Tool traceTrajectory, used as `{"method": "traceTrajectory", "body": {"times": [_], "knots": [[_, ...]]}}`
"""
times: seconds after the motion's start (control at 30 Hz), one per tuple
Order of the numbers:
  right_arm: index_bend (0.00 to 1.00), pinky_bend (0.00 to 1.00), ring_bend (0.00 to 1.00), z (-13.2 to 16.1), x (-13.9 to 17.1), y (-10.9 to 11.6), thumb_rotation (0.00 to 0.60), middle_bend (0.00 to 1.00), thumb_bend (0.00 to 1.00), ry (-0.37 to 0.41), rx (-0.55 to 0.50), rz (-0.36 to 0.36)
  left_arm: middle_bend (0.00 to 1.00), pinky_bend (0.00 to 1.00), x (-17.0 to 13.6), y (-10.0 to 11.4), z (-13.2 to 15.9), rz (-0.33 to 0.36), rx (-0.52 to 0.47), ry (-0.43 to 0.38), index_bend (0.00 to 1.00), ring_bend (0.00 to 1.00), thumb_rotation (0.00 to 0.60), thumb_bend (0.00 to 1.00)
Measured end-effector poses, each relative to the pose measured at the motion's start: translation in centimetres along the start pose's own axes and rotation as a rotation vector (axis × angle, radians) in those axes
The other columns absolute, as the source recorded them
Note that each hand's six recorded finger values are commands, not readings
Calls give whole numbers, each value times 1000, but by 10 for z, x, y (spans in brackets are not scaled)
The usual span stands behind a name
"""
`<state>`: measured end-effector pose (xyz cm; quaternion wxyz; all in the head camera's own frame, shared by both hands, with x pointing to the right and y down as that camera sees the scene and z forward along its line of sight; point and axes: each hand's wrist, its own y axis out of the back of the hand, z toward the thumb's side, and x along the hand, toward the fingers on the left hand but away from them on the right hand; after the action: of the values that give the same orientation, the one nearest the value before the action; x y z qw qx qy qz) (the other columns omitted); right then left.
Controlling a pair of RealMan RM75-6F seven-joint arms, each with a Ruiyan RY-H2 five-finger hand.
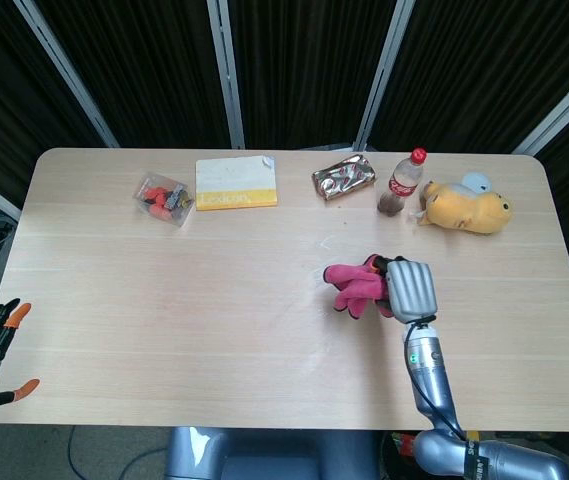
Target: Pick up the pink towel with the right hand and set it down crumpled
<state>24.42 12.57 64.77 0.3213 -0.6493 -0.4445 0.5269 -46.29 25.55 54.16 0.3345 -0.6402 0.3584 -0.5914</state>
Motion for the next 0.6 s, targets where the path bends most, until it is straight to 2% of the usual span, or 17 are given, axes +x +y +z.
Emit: {"method": "traceTrajectory", "body": {"times": [0.27, 0.33, 0.37, 0.43, 0.5, 0.57, 0.6], "knots": [[752, 760, 520, -47, -2, 9, 600, 629, 386, -115, 29, -15, 0, 0, -1, -1, 1, 8, 3, 11, 45, 0, 600, 0], [730, 755, 496, -61, -3, 9, 600, 603, 346, -150, 42, -19, 0, 0, 0, -1, 2, 10, 0, 11, 49, 0, 600, 0], [687, 733, 454, -68, -4, 8, 600, 561, 290, -164, 47, -19, 0, 0, 0, 0, 2, 14, -5, 8, 50, 0, 600, 0], [513, 565, 268, -77, -4, 7, 600, 380, 163, -177, 54, -8, 0, 0, 0, 0, 2, 18, -8, 5, 50, 0, 600, 0], [220, 259, 37, -81, -3, 3, 600, 90, 37, -171, 58, 25, 0, 0, 0, 0, 2, 17, -8, 4, 50, 0, 600, 0], [68, 116, 0, -83, 0, -2, 600, 1, 1, -153, 74, 82, 0, 0, 0, -1, 2, 15, -7, 3, 50, 0, 600, 0], [27, 68, 0, -84, 2, -4, 600, 0, 0, -144, 85, 106, 0, 0, 0, 0, 2, 15, -6, 2, 50, 0, 600, 0]]}}
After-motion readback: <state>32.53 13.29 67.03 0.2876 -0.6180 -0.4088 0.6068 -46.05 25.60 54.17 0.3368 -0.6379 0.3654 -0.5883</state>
